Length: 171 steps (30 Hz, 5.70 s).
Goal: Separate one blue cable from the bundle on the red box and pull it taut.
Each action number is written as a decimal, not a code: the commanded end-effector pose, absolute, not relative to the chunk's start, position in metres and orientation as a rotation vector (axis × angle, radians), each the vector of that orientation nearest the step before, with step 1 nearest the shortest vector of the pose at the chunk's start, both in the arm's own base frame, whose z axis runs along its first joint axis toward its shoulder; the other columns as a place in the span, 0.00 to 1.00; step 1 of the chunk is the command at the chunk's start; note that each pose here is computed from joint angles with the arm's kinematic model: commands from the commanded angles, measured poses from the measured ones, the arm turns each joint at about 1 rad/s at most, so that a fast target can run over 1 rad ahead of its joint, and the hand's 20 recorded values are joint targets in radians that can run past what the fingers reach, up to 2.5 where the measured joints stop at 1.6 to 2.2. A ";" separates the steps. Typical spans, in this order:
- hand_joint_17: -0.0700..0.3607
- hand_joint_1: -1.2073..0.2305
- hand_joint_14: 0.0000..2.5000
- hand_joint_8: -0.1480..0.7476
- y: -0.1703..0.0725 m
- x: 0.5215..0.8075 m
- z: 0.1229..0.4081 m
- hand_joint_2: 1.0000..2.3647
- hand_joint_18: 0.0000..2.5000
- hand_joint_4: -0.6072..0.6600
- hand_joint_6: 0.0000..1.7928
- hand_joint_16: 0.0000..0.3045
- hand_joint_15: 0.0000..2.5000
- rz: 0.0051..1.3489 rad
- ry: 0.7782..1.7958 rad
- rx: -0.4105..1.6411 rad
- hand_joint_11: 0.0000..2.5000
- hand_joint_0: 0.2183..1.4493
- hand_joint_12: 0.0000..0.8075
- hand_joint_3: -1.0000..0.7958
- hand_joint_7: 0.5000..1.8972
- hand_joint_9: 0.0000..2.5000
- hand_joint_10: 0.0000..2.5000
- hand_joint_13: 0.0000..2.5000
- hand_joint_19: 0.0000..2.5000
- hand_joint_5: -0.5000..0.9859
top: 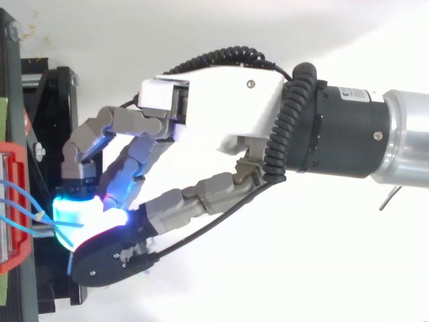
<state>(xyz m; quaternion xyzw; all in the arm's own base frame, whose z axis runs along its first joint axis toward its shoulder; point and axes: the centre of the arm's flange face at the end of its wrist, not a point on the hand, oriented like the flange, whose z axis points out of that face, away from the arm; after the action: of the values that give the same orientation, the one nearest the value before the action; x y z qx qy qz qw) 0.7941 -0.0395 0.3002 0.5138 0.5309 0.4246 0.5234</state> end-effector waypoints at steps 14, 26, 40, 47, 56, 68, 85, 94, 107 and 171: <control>0.51 0.33 0.01 0.45 -0.043 0.793 0.299 0.17 0.30 0.51 0.49 0.22 0.16 1.010 1.276 1.236 0.19 0.27 0.52 0.52 0.45 0.54 0.01 0.39 0.20 0.30; 0.53 0.40 0.00 0.47 -0.049 0.782 0.325 0.56 0.32 0.45 0.48 0.23 0.12 0.988 1.281 1.238 0.07 0.19 0.57 0.48 0.52 0.46 0.00 0.38 0.17 0.32; 0.53 0.37 0.00 0.49 -0.052 0.760 0.346 0.55 0.29 0.45 0.47 0.23 0.05 0.887 1.372 1.257 0.00 0.19 0.60 0.48 0.53 0.38 0.00 0.30 0.12 0.32; 0.56 0.35 0.00 0.49 -0.053 0.758 0.345 0.53 0.24 0.45 0.47 0.25 0.02 0.875 1.378 1.266 0.00 0.19 0.63 0.48 0.53 0.32 0.00 0.25 0.06 0.32; 0.54 0.34 0.00 0.48 -0.049 0.752 0.341 0.48 0.17 0.44 0.47 0.24 0.02 0.842 1.427 1.289 0.00 0.20 0.62 0.49 0.53 0.26 0.00 0.21 0.06 0.32; 0.52 0.33 0.00 0.42 -0.053 0.735 0.356 0.46 0.15 0.42 0.48 0.23 0.03 0.792 1.475 1.322 0.00 0.21 0.59 0.49 0.50 0.16 0.00 0.18 0.08 0.31; 0.53 0.31 0.00 0.46 -0.056 0.725 0.366 0.35 0.13 0.44 0.48 0.23 0.04 0.761 1.479 1.343 0.00 0.23 0.57 0.50 0.49 0.24 0.00 0.19 0.10 0.31; 0.52 0.31 0.00 0.46 -0.059 0.723 0.320 0.35 0.13 0.44 0.48 0.23 0.05 0.811 1.416 1.410 0.00 0.23 0.56 0.50 0.49 0.25 0.00 0.19 0.10 0.31; 0.53 0.31 0.00 0.47 -0.059 0.745 0.293 0.37 0.14 0.45 0.48 0.23 0.06 0.982 1.204 1.286 0.00 0.23 0.55 0.50 0.49 0.26 0.00 0.20 0.11 0.31; 0.51 0.30 0.00 0.46 -0.054 0.745 0.290 0.37 0.17 0.45 0.48 0.22 0.11 0.963 1.230 1.251 0.01 0.23 0.52 0.49 0.45 0.31 0.00 0.25 0.15 0.31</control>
<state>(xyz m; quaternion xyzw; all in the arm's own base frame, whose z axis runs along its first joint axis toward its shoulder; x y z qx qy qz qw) 0.7451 -0.0538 0.2908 0.5270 0.5173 0.4039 0.5400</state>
